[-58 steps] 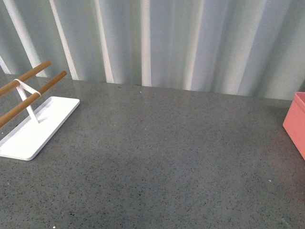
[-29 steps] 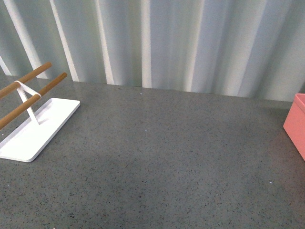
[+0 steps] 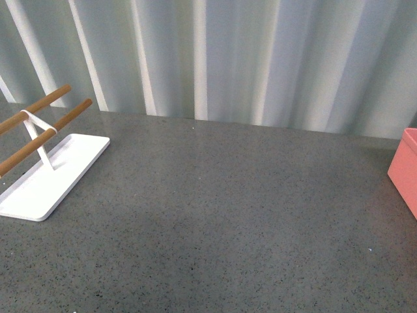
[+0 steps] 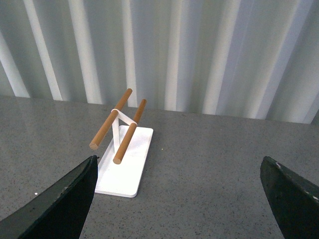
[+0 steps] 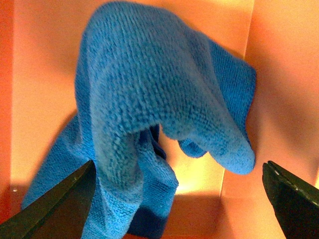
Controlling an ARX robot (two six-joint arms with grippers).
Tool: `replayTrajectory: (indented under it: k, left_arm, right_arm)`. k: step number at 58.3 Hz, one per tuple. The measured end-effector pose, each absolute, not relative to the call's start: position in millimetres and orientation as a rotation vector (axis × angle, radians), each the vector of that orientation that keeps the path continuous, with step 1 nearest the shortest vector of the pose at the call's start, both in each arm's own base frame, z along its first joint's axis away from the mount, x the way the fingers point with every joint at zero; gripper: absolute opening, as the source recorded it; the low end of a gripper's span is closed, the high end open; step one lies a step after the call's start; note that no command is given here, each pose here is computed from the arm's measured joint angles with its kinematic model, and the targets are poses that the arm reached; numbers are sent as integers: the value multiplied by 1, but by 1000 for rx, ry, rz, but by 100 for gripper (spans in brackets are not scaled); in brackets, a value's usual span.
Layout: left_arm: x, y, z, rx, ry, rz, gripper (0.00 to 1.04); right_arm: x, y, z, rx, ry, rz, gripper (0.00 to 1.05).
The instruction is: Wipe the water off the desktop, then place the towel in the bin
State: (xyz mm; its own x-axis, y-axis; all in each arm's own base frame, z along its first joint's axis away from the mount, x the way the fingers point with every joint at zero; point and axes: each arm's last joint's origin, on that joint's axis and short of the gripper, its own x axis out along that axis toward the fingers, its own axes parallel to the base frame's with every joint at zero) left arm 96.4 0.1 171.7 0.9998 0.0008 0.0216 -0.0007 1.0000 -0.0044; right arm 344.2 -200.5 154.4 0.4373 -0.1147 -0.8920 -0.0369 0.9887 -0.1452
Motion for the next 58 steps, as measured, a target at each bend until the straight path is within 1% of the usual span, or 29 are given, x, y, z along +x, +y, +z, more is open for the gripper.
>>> replayTrajectory:
  k: [12,17,22,27,32,36,41,45,50,55,58]
  left_arm:
    - [96,0,172,-4,-22,1,98]
    - [96,0,172,-4,-22,1,98]
    - [96,0,172,-4,-22,1,98]
    - [96,0,172,-4,-22,1,98]
    - [96,0,172,-4,-22,1,98]
    - [96,0,172,-4,-22,1,98]
    - [96,0,172,-4,-22,0,98]
    - [96,0,172,-4,-22,1,98]
    - [96,0,172,-4,-22,1,98]
    - [96,0,172,-4,-22,0,98]
    - [96,0,172,-4,-22,1,98]
  right_arm:
    - [354,-185,194,-166,935,39,98]
    - [354,-175,217,-174,800,74,98]
    - [343,-161,242,-175,645,82,98]
    - [320,-145,264,-190,505,69,98]
    - [281,-122,283,-201,353,40,98]
    - [252,-102,289,-204,272,33,98]
    - [219,-78,286,-198,231,48,98]
    - [188,-58,276,-165,229,72,98]
    - [154,-44,268,-136,210,64,98]
    - [141,-39,260,-102,50,-3,83]
    - [134,-36,251,-72,5,-11,75]
